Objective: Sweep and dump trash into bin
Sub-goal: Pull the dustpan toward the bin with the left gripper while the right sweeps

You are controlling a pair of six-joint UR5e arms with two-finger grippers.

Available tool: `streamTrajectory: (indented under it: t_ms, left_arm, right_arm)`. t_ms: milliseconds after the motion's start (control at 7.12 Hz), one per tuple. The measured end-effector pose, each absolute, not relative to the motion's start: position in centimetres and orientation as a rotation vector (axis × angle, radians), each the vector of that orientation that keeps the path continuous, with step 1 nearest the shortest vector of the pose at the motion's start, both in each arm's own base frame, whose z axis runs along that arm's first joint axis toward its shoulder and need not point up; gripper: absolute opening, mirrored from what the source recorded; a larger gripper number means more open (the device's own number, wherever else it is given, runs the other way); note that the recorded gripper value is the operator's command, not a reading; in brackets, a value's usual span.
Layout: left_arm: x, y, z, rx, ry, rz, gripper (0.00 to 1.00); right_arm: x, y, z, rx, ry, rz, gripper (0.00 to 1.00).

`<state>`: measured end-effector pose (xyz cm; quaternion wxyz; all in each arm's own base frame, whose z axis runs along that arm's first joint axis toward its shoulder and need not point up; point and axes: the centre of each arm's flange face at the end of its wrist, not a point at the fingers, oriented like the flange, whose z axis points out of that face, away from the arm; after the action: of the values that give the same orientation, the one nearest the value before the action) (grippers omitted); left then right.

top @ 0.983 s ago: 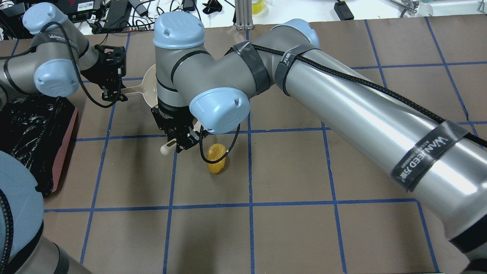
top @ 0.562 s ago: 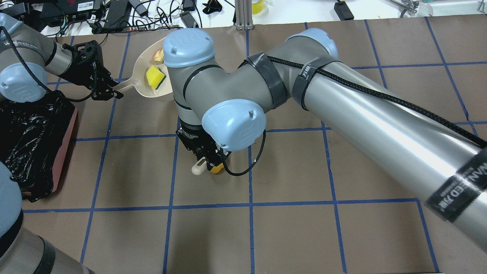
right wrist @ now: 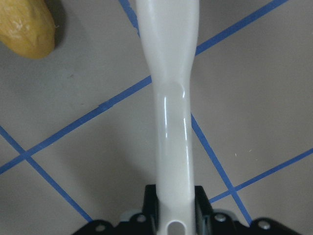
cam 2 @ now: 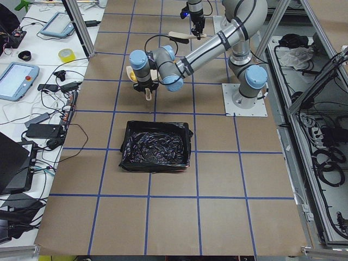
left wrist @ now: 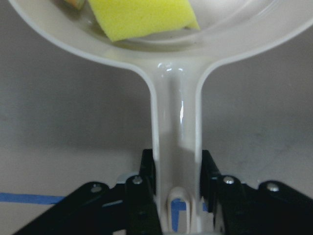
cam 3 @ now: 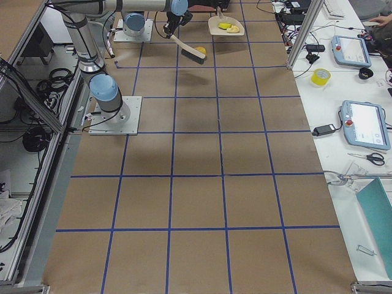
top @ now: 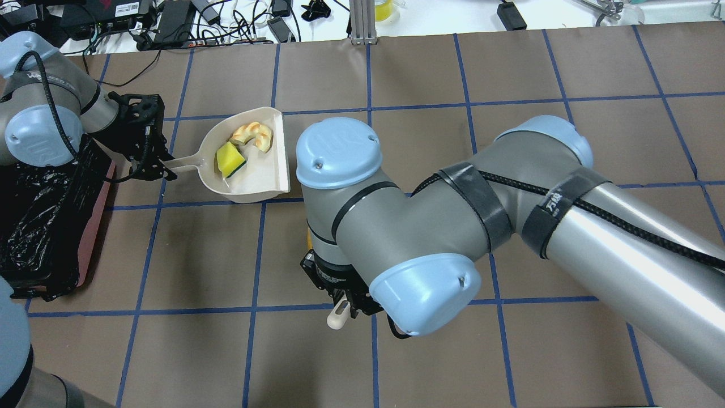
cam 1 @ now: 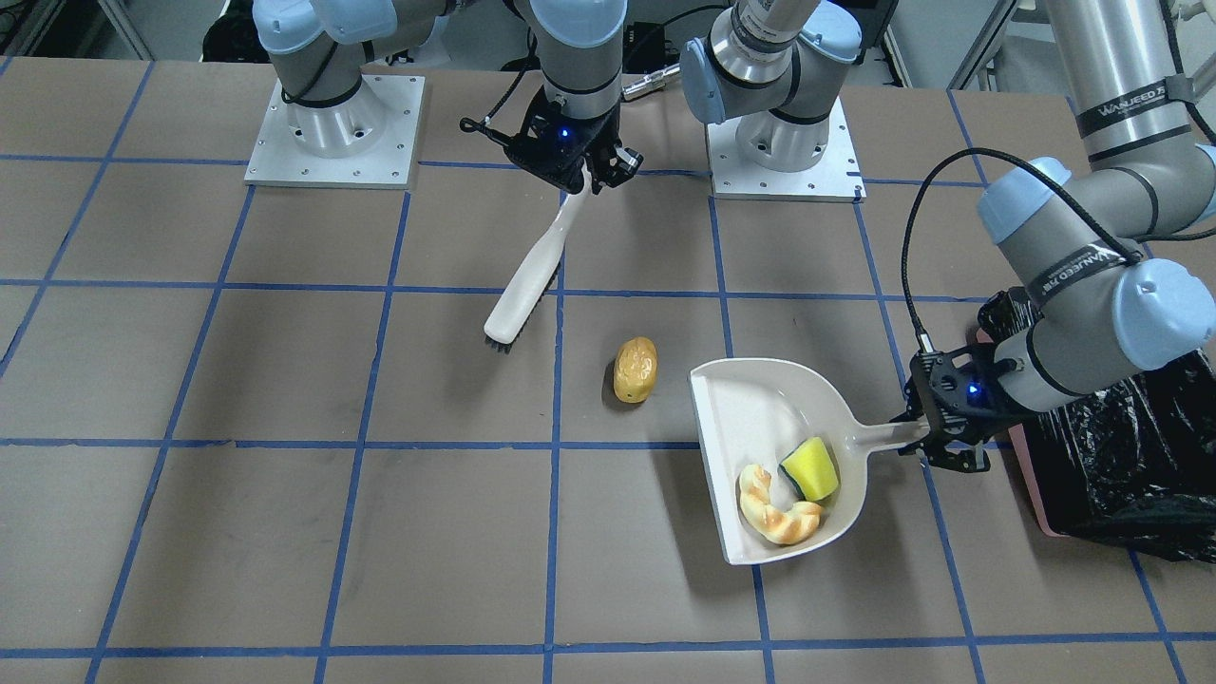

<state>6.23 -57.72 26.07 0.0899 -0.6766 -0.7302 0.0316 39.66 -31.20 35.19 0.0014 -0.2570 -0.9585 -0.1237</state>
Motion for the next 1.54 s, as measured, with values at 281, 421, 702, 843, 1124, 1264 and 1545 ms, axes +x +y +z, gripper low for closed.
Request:
streamTrajectory:
  t_ms: [281,421,702,843,1124,1264,1545]
  left_arm:
    - [5.2,-52.7,26.1,-2.198,-2.037,-0.041,0.0]
    - [4.4,-50.1,26.2,-2.258,-2.042,-0.062,0.0]
    - [2.5,-45.6,26.0,-2.344,-2.103,-0.05,0.0]
    - [1.2,-44.9,25.9,-2.377,-2.133,-0.049,0.0]
    - [-1.7,-45.2,26.0,-2.448,-2.172,-0.097,0.0]
    - [-2.2,-45.5,26.1,-2.462,-2.182,-0.108,0.0]
    - [-2.4,-46.0,25.5,-2.46,-2.179,-0.122,0.0]
  right_arm:
    - [41.3,-29.7,34.7,-0.756,-3.068,-0.359,0.0]
    - [41.9,-29.3,34.1,-0.736,-3.088,-0.365,0.0]
    - [42.2,-28.7,32.0,-0.665,-3.12,-0.364,0.0]
    - [42.4,-28.9,30.9,-0.643,-3.145,-0.344,0.0]
    - [43.0,-29.6,29.8,-0.574,-3.202,-0.286,0.0]
    - [43.1,-30.0,29.3,-0.506,-3.217,-0.265,0.0]
    - [43.2,-30.8,27.8,-0.455,-3.217,-0.261,0.0]
